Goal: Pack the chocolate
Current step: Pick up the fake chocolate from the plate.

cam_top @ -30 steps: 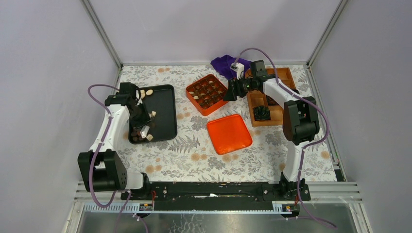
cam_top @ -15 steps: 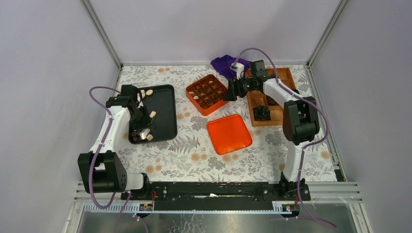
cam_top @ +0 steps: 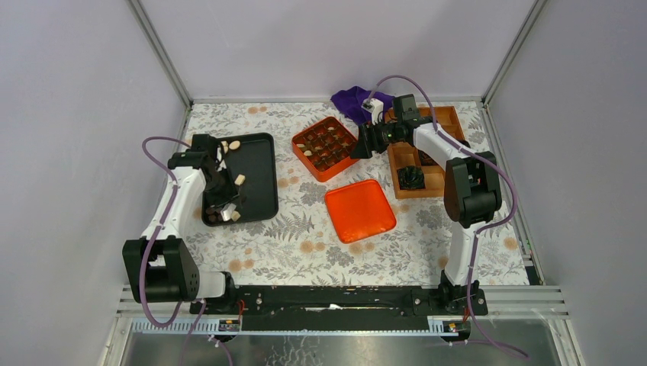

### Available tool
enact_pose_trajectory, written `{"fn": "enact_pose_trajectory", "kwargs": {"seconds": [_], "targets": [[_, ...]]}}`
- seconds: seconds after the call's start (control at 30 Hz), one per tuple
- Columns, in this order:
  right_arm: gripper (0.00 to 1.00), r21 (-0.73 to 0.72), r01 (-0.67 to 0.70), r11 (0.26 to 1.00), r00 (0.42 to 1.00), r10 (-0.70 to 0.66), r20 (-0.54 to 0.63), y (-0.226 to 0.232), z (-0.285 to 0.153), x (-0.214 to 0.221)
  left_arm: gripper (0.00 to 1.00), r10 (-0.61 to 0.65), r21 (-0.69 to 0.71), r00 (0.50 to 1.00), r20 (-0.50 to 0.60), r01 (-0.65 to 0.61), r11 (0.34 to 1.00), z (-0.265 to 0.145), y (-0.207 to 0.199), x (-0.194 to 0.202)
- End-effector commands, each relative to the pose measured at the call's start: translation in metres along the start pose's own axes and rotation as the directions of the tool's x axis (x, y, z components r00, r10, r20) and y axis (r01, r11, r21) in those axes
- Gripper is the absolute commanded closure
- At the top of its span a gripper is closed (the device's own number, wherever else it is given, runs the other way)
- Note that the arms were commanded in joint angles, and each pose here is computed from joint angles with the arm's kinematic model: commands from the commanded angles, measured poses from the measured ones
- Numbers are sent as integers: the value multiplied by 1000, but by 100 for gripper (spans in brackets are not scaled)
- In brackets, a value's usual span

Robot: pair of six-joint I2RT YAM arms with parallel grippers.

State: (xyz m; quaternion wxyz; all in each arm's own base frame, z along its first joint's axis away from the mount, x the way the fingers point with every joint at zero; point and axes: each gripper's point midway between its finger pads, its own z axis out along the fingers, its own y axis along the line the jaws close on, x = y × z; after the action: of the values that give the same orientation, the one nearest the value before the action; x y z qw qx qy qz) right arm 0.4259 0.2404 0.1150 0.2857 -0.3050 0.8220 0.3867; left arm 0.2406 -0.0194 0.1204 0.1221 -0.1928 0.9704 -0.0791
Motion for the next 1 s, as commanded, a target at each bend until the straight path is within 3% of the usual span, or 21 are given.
{"fn": "enact_pose_trajectory", "kwargs": {"seconds": [0.0, 0.2, 0.33, 0.53, 0.63, 0.97], "targets": [[27, -22, 58, 998, 996, -57, 63, 18, -17, -25, 71, 10, 6, 1000, -5, -10, 1000, -4, -3, 2], [27, -25, 58, 998, 996, -57, 64, 18, -17, -26, 89, 4, 26, 1000, 27, -5, 1000, -14, -9, -5], [27, -25, 61, 998, 996, -59, 66, 19, -18, -27, 94, 10, 89, 998, 57, -15, 996, -23, -22, -12], [27, -28, 58, 998, 996, -56, 70, 19, -20, -29, 99, 31, 300, 993, 118, -65, 952, -39, -67, -20], [27, -27, 57, 998, 996, -54, 74, 18, -23, -30, 97, 38, 281, 990, 134, -74, 957, -39, -67, -22], [27, -29, 49, 998, 996, -47, 73, 16, -21, -28, 73, 54, -7, 996, 66, -54, 999, -28, -11, -3]]}}
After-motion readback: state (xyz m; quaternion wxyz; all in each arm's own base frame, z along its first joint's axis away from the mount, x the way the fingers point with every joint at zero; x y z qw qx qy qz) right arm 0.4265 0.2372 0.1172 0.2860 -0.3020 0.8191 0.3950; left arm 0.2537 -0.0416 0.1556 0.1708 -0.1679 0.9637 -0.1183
